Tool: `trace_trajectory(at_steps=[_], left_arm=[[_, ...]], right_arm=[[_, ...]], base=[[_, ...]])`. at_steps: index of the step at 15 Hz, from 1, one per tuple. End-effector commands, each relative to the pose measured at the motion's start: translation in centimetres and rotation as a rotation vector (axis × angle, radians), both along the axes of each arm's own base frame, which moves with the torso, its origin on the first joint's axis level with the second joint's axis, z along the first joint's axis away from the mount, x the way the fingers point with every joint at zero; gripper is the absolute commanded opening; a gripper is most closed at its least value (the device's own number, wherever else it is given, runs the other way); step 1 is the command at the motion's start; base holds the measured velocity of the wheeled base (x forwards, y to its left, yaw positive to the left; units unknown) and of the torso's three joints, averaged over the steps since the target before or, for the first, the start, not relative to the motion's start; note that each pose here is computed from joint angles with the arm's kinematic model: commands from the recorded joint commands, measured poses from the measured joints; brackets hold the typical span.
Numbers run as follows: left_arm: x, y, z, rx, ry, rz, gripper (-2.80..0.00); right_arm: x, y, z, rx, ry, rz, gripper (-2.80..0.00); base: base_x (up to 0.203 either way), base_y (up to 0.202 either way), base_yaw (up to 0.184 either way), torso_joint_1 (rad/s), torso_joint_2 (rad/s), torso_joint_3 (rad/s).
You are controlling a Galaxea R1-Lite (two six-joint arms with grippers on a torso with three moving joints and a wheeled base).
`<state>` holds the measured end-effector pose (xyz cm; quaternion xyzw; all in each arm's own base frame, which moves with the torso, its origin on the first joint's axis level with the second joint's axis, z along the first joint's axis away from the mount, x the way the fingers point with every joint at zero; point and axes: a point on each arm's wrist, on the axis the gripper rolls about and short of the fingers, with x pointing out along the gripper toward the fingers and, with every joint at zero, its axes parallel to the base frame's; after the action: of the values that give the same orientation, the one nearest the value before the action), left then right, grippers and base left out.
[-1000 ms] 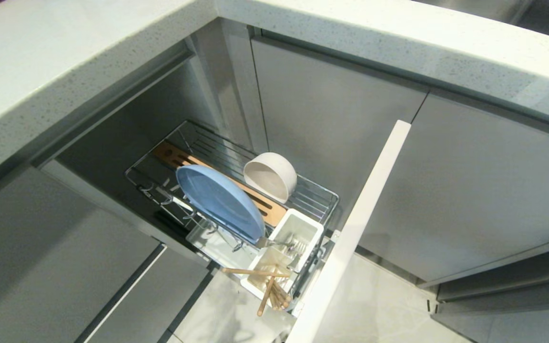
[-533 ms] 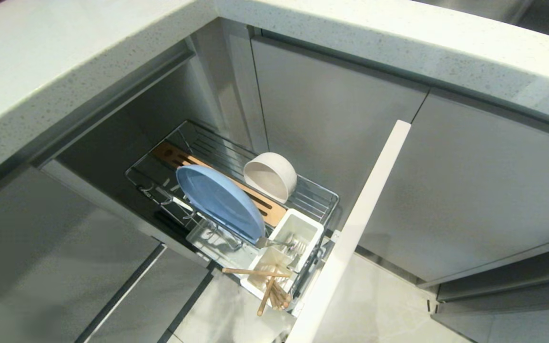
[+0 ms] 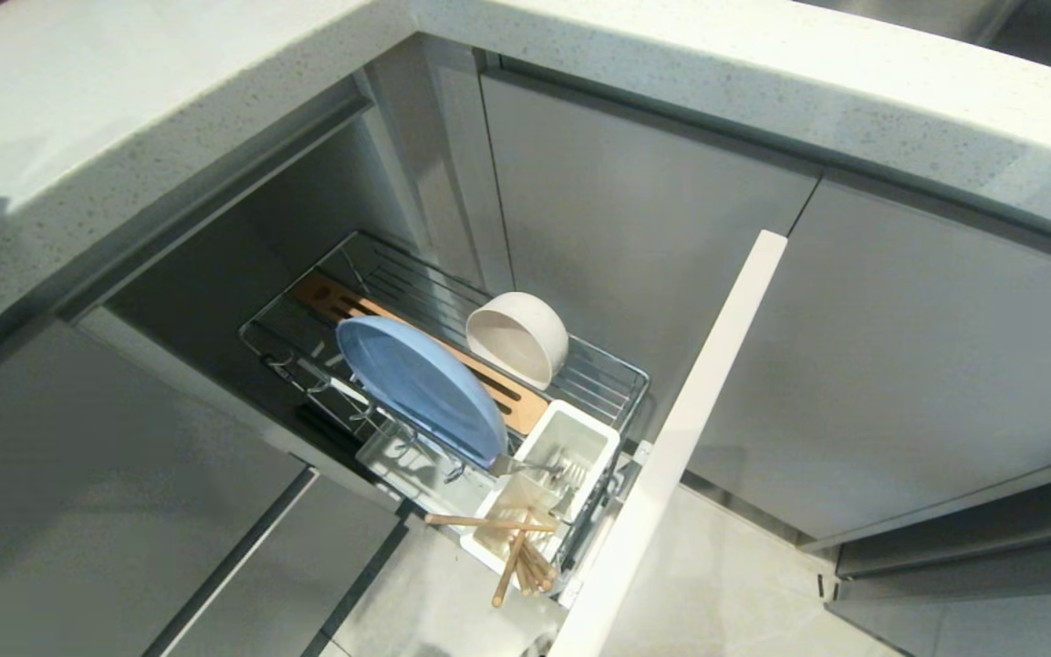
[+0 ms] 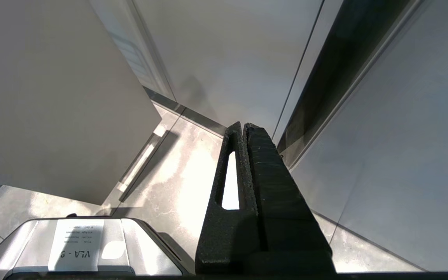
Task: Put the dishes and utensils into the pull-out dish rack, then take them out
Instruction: Take the plate out of the cupboard
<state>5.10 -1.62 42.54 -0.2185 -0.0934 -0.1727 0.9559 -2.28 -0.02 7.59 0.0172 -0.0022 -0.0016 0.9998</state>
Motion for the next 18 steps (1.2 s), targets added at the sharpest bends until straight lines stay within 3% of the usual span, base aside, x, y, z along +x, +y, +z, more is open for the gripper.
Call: trace_trajectory(at_steps=[1,3,5,8,10,15,17,18], left_arm=[[2.6,-1.8,-0.3,-0.032,0.081,-0.120,-2.80],[4.2,-3.6,-0.7,-0.059,0.147,-0.178,-2.80],[5.8,-5.9,-1.5,-0.062,0.218,-0.177,-2.80],[6.6,-9.2,-2.9,-0.048,0.308,-0.191,-2.80],[7.7,-11.1,-4.4,-0.013,0.391,-0.154,-2.80],[9.1,-12.7,-7.2,0.041,0.611,-0.088,-2.80],[9.6,-13.7,-8.0,0.063,0.659,-0.087,-2.80],[9.8,-14.1,-8.5,0.086,0.688,-0.071,-0.14]], right_arm=[[0.0,0.0,0.0,-0.001,-0.003,0.000,-2.80],[0.0,0.0,0.0,0.001,-0.003,0.000,-2.80],[0.0,0.0,0.0,0.000,-0.003,0.001,-2.80],[0.0,0.0,0.0,0.000,-0.002,0.001,-2.80],[0.0,0.0,0.0,0.000,-0.003,0.001,-2.80],[0.0,0.0,0.0,0.000,-0.003,0.000,-2.80],[0.0,0.0,0.0,0.000,-0.003,0.000,-2.80],[0.0,0.0,0.0,0.000,-0.003,0.001,-2.80]], base=[[0.000,0.000,0.000,0.000,0.00,0.000],[0.000,0.000,0.000,0.000,0.00,0.000],[0.000,0.000,0.000,0.000,0.00,0.000],[0.000,0.000,0.000,0.000,0.00,0.000],[0.000,0.000,0.000,0.000,0.00,0.000],[0.000,0.000,0.000,0.000,0.00,0.000],[0.000,0.000,0.000,0.000,0.00,0.000],[0.000,0.000,0.000,0.000,0.00,0.000]])
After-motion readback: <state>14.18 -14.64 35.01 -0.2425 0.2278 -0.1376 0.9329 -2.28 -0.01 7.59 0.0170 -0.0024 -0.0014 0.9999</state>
